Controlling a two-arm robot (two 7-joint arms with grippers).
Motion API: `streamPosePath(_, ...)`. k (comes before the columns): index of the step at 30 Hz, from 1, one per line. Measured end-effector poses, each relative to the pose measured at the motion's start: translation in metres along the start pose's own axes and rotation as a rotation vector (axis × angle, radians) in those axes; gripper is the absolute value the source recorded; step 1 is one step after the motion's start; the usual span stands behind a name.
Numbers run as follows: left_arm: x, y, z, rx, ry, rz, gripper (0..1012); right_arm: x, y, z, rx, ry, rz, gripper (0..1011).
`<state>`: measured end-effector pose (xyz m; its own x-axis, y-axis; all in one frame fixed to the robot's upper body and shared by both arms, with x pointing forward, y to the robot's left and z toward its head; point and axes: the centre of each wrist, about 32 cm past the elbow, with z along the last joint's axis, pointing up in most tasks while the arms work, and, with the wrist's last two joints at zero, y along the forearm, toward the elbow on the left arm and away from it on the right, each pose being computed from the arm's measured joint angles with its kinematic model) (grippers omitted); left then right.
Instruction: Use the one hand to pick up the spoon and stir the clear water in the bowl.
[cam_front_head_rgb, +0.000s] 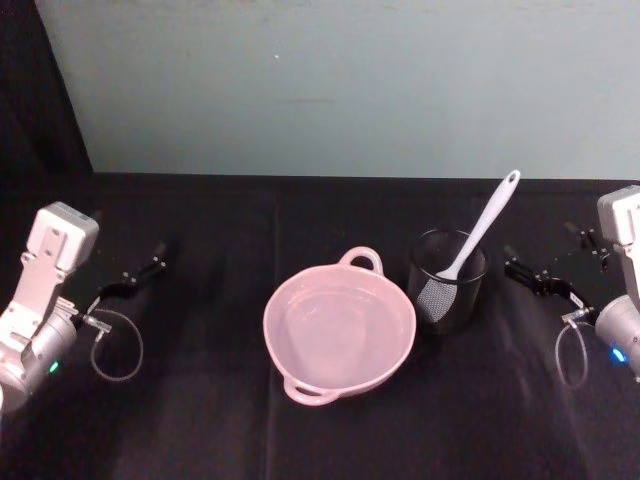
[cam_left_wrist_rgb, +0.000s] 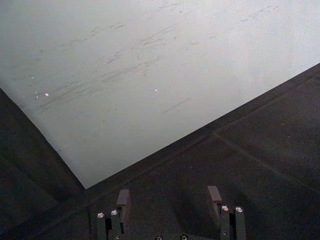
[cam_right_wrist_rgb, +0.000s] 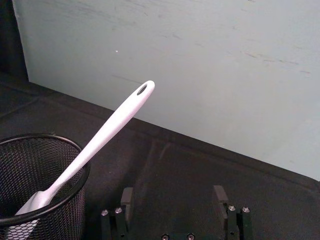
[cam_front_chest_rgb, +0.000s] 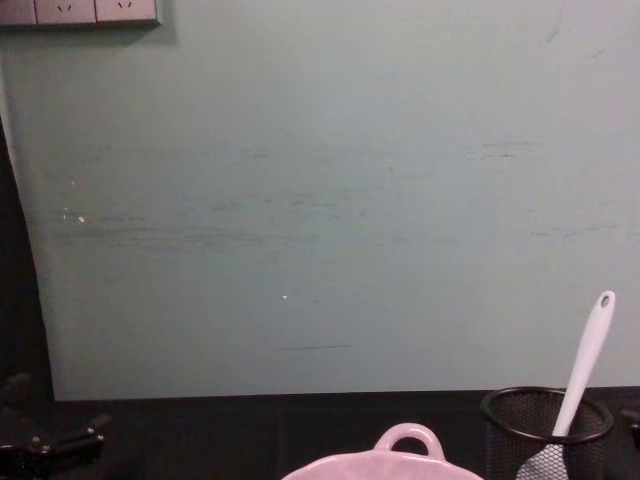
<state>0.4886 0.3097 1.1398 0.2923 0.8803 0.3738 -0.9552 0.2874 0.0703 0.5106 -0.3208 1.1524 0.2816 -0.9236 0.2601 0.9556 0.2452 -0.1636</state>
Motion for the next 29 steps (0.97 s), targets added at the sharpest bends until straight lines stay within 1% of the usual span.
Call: streamPosePath(29, 0.0000, 0.0000, 0.0000, 0.000, 0.000, 0.000, 1005, 0.0000, -0.0002, 0.0001, 0.000, -0.005, -0.001, 1003)
